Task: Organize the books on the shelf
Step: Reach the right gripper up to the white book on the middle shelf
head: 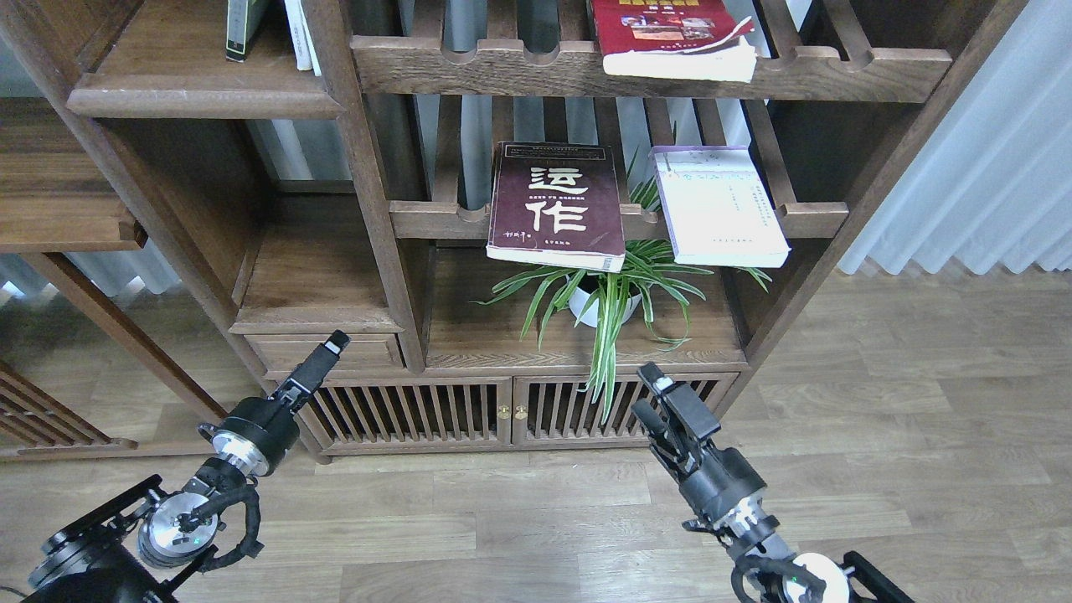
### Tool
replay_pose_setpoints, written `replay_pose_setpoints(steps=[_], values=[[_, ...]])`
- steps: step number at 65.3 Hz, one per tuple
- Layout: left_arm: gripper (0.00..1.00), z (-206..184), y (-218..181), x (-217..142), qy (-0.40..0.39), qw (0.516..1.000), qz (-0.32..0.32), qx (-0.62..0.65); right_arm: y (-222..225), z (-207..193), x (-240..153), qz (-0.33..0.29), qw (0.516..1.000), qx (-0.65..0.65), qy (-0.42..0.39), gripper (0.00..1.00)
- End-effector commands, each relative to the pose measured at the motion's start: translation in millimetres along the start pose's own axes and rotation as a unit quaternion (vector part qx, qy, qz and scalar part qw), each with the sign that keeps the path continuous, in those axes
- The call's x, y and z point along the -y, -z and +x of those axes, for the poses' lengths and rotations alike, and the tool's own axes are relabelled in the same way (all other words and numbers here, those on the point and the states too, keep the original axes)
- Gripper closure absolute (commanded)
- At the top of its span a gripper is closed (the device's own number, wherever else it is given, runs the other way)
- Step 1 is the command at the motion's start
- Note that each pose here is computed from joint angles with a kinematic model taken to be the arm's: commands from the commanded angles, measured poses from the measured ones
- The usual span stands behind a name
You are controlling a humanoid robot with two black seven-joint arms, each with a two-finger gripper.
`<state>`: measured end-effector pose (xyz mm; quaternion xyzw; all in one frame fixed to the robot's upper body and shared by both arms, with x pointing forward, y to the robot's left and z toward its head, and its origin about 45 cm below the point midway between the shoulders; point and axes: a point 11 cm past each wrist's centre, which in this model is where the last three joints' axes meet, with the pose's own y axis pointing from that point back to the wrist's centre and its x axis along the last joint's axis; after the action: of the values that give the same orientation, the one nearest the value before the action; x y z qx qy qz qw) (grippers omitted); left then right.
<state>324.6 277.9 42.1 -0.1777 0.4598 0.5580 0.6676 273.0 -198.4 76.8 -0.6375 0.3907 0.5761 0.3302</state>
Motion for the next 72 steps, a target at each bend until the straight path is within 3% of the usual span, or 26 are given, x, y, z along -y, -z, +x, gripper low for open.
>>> replay_pose_setpoints(steps=[1, 30, 45, 58, 72], values=[[0.0, -1.0, -9.8, 1.6, 0.001, 1.0, -0.019, -0.009, 8.1, -1.5, 15.9, 0.012, 1.0, -0.002, 0.003, 0.01], [0.0, 4.7, -16.9, -0.1, -0.009, 0.999, -0.031, -0.011, 59.9, 5.2, 12.7, 0.093, 0.996, -0.004, -0.01, 0.01], [0.0, 6.1, -22.7, -1.1, -0.01, 0.999, -0.037, -0.01, 64.0, 5.4, 12.2, 0.1, 0.995, -0.003, -0.01, 0.01], [0.0, 6.9, -27.3, -1.7, -0.011, 0.999, -0.043, -0.01, 76.6, -2.3, 35.0, 0.11, 0.994, 0.005, -0.004, 0.01], [0.0, 7.5, -33.2, -2.4, -0.011, 0.999, -0.05, -0.01, 91.6, 8.1, 52.4, 0.122, 0.991, 0.016, -0.057, 0.01]])
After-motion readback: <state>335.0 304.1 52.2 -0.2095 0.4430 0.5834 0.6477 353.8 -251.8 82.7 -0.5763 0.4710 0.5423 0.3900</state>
